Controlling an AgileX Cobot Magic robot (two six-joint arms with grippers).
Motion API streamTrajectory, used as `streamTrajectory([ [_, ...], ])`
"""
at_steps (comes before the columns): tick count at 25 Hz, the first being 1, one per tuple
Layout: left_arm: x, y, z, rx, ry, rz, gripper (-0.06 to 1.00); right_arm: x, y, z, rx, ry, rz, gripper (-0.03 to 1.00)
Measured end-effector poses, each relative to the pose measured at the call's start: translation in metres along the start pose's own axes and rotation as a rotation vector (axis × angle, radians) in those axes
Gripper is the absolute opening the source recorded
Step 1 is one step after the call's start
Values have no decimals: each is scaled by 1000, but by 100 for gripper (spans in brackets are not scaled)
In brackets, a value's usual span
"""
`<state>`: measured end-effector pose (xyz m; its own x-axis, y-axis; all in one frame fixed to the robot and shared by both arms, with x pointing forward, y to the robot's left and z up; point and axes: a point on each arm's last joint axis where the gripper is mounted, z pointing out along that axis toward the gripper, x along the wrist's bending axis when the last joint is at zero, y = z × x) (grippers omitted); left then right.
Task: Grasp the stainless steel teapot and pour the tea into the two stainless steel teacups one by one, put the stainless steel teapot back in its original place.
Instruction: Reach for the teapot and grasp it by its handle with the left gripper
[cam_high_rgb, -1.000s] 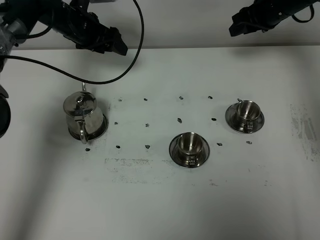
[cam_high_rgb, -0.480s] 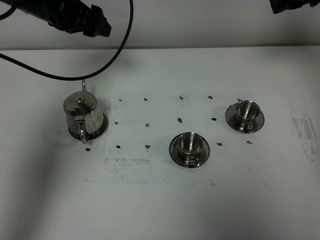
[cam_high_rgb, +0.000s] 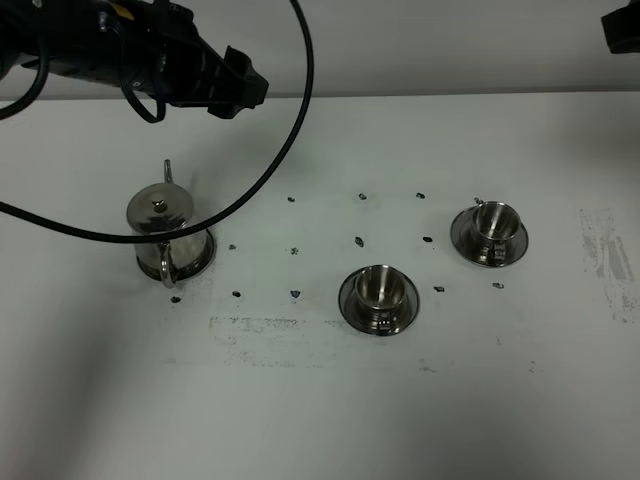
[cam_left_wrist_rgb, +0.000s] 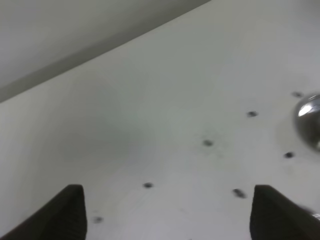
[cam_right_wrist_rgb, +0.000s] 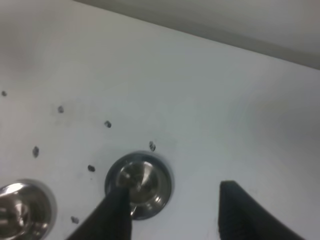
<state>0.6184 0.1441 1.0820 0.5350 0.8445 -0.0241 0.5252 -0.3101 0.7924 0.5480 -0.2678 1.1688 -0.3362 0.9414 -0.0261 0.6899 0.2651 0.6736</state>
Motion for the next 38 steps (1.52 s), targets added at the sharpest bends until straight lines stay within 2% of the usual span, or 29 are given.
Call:
streamTrajectory([
  [2, -11, -1, 1, 26, -6, -5, 65, 6, -14, -18, -21, -10, -2, 42],
  [5, -25, -6, 3, 102, 26, 16, 65, 15, -36, -43, -46, -26, 7, 42],
  [10, -42, -13, 2, 203, 187, 67, 60, 31, -67, -81, -122, -32, 31, 42],
  [14, -61, -16, 0, 244, 276, 101, 59, 43, -91, -108, -195, -31, 32, 42],
  [18, -69, -31, 1, 299, 320, 105, 59, 52, -116, -123, -233, -36, 30, 42],
  [23, -69, -66, 10, 372, 316, 90, 59, 61, -146, -132, -239, -33, 28, 42],
  [26, -71, -84, 9, 351, 282, 66, 59, 66, -163, -133, -246, -34, 31, 42],
  [29, -69, -94, -7, 318, 282, 42, 59, 69, -179, -131, -243, -32, 41, 42],
  [38, -58, -123, -46, 213, 378, -35, 59, 75, -211, -121, -209, -22, 55, 40],
])
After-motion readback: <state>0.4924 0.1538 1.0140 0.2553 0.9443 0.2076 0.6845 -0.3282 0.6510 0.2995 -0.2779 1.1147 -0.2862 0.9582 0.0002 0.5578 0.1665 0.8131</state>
